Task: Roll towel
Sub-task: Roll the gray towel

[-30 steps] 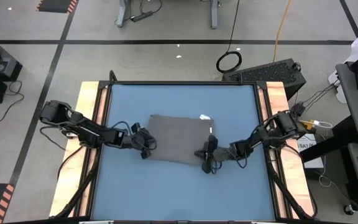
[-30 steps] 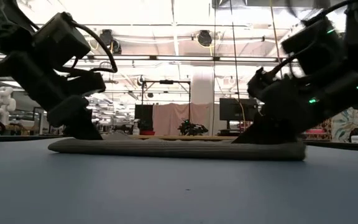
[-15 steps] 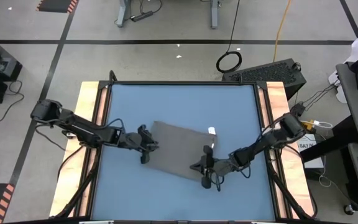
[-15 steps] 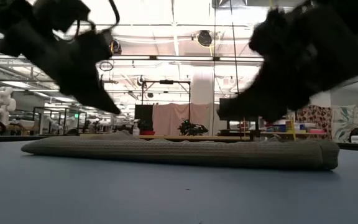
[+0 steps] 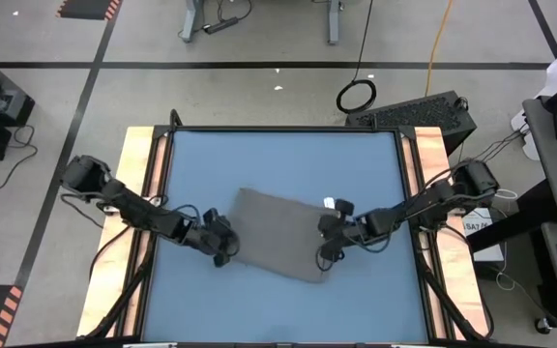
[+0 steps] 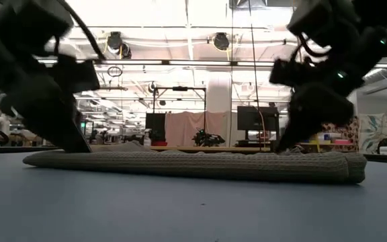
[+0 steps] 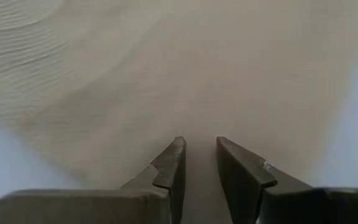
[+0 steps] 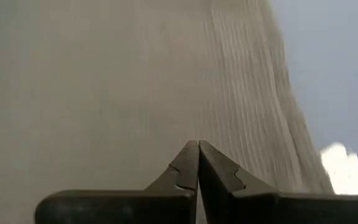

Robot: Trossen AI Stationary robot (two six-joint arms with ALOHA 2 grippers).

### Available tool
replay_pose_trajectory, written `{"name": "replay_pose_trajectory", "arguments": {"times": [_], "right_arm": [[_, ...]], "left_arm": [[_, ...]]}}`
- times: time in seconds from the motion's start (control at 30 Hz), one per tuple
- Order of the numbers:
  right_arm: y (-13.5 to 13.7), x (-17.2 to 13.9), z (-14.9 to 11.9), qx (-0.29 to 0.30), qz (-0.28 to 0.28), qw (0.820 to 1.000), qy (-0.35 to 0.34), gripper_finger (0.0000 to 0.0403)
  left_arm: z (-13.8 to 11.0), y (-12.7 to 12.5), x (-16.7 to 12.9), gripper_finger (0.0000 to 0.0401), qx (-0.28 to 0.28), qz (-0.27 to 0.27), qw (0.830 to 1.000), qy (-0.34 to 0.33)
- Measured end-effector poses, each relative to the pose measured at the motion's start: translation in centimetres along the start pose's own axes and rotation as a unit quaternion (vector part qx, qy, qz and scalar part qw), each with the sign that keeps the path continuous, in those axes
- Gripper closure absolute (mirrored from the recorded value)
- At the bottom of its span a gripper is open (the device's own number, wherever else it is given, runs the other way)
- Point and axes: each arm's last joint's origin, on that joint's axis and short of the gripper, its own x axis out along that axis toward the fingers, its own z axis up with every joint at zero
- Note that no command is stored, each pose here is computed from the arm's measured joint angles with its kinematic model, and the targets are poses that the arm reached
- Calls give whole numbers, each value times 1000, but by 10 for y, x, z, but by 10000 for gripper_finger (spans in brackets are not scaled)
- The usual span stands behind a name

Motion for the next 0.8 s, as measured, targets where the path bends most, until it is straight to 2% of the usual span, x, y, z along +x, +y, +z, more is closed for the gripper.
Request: {"name": "replay_pose_trajectory", "arguments": {"times": [0.13,0.37,0.5,0.63,0.8], "right_arm": [[2,11,-13,27,-18,999,42,399],[21,17,-25,129,-12,991,31,399],[31,11,-28,175,6,984,21,399],[42,7,-21,171,16,985,0,399],[49,-11,9,117,15,993,-26,399]], "left_arm": [[1,15,14,306,0,75,997,-13],[12,44,27,306,21,192,981,-35],[21,60,30,306,37,222,974,-35],[35,69,32,306,39,223,973,-33],[58,54,22,306,37,142,987,-63]]}}
